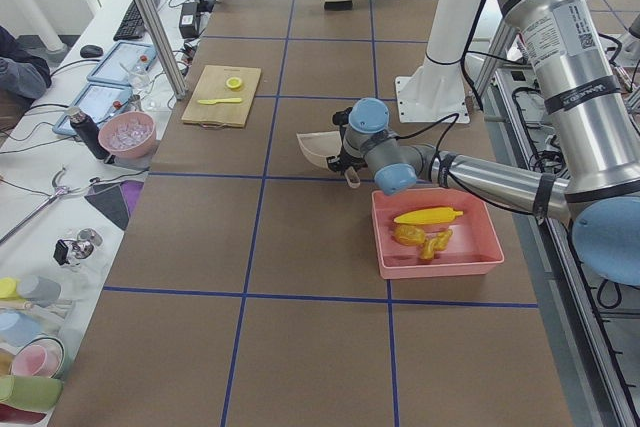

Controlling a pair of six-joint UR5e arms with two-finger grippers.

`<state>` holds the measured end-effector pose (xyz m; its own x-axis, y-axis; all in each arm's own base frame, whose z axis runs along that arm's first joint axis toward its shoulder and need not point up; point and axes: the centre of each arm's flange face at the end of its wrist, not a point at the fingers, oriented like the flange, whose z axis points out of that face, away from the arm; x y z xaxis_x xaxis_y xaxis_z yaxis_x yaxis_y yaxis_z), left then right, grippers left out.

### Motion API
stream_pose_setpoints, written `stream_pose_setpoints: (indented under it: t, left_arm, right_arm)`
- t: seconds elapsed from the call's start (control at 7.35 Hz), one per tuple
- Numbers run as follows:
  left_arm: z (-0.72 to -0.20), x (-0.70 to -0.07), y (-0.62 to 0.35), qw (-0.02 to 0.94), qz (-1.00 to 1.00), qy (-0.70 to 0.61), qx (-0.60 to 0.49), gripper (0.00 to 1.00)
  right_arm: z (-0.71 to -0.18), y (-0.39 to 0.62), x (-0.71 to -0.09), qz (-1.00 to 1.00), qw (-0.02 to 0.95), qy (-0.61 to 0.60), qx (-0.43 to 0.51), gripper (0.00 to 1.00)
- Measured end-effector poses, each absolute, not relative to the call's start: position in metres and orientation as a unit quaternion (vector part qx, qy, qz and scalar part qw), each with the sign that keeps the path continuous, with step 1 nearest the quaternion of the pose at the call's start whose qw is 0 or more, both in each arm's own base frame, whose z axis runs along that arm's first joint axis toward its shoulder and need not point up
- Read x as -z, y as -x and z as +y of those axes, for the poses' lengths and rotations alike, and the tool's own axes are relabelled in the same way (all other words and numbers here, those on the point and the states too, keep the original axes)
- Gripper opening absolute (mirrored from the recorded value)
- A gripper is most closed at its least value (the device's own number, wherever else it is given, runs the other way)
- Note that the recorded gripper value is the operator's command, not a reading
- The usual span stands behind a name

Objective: Sweep and dump trash into bin
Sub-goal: 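Bring the empty dustpan back over the table with the left gripper, then set the dustpan down on the table and release it with the left gripper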

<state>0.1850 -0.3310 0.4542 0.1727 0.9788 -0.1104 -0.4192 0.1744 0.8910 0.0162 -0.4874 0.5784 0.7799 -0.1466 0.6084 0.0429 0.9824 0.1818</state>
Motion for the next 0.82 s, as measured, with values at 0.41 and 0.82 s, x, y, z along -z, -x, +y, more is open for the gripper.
stream_pose_setpoints:
  t: [0.41, 0.82]
  left_arm:
    - [-0.398, -0.423, -0.273, 0.627, 0.382, -0.412, -0.540, 0.00]
    - [-0.444, -0.401, -0.335, 0.601, 0.372, -0.415, -0.573, 0.00]
  right_arm:
    - [-0.480, -0.034, -0.578, -0.372, 0.927, -0.045, 0.020, 1.00]
    - [-0.476, -0.035, -0.595, -0.375, 0.927, -0.027, 0.011, 1.00]
